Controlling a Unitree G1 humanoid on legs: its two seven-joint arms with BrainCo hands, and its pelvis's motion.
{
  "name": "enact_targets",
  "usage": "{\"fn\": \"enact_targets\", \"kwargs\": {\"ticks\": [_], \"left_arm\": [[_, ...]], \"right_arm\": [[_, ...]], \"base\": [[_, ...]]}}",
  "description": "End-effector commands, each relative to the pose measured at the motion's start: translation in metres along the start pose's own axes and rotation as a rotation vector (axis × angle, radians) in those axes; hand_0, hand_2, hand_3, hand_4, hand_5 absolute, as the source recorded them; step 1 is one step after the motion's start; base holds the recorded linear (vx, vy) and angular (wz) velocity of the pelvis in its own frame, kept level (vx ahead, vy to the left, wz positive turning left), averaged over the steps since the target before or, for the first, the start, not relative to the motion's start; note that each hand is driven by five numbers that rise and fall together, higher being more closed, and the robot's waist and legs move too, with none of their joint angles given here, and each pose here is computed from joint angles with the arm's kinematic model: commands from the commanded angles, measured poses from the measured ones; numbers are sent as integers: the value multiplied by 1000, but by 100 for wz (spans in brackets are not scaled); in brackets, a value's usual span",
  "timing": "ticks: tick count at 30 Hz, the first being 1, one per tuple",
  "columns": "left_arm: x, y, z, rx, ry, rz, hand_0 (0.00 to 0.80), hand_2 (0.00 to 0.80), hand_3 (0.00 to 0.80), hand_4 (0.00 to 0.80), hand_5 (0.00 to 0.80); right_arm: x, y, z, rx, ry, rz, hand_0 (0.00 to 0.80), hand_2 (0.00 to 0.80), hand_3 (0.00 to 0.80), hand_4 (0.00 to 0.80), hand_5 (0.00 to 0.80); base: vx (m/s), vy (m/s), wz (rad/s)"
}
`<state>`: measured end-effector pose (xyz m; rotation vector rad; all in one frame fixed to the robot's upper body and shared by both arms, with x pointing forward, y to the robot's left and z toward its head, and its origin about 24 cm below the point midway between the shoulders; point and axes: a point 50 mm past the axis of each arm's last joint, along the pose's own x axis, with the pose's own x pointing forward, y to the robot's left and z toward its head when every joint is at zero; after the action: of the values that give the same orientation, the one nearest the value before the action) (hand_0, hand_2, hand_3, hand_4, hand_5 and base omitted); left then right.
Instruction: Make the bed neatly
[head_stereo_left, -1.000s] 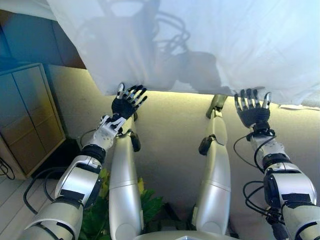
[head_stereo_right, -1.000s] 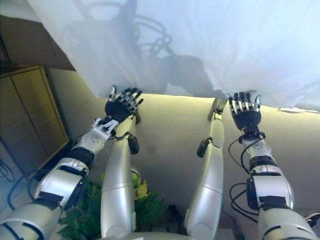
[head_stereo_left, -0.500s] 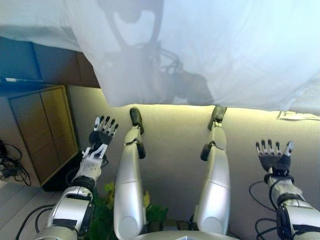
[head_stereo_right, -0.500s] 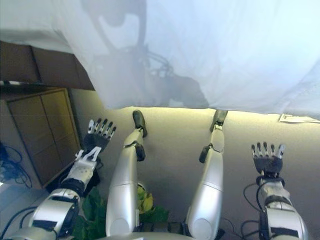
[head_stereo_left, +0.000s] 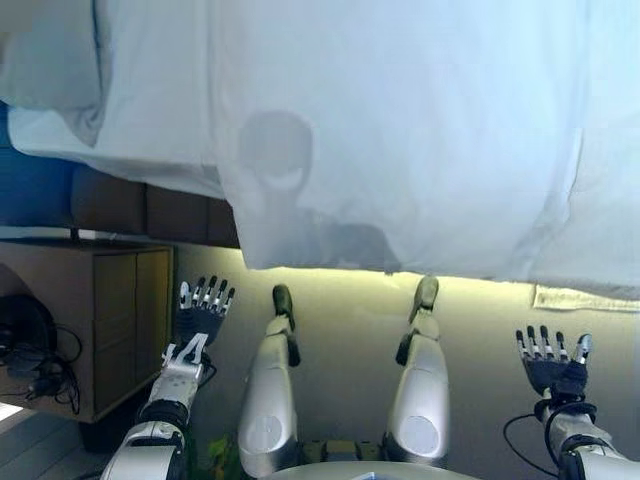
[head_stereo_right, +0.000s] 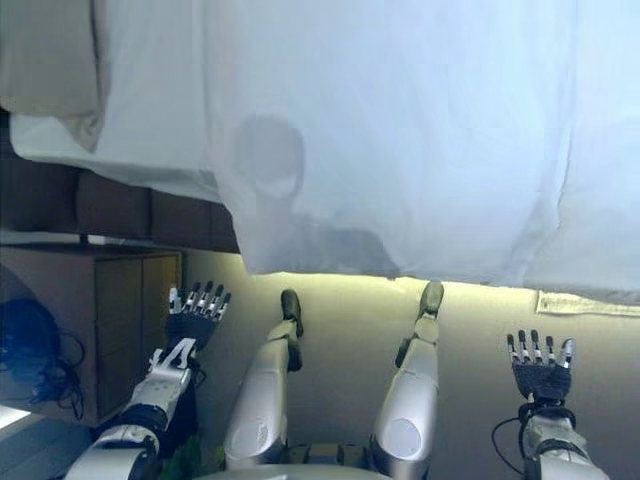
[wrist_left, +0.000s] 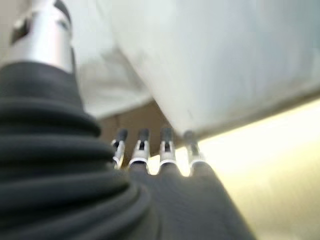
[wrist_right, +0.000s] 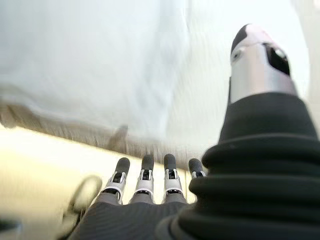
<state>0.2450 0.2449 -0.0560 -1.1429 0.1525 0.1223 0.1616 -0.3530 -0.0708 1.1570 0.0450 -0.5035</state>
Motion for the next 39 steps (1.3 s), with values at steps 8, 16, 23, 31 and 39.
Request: {"fn": "enact_targets", "kwargs": {"ticks": [8, 16, 23, 31, 39], "left_arm": [[-17, -10, 12, 434, 31, -37, 0, 0, 0, 0, 0], [-46, 0, 5, 572, 128, 23, 0, 0, 0, 0, 0], [-42, -7, 2, 652, 176, 24, 0, 0, 0, 0, 0], [-35, -16, -8, 637, 202, 1, 0, 0, 0, 0, 0], [-38, -14, -7, 655, 221, -1, 0, 0, 0, 0, 0]], "right_arm": [[-16, 6, -27, -340, 25, 91, 0, 0, 0, 0, 0], [-36, 34, -65, -546, 108, 194, 0, 0, 0, 0, 0], [-30, 58, -94, -495, 157, 250, 0, 0, 0, 0, 0], [-33, 62, -130, -417, 323, 287, 0, 0, 0, 0, 0], [-41, 56, -129, -509, 358, 322, 0, 0, 0, 0, 0]], "base": [[172, -149, 7], [196, -105, 10], [50, -14, 2], [0, 3, 1], [-7, 23, 1]]}}
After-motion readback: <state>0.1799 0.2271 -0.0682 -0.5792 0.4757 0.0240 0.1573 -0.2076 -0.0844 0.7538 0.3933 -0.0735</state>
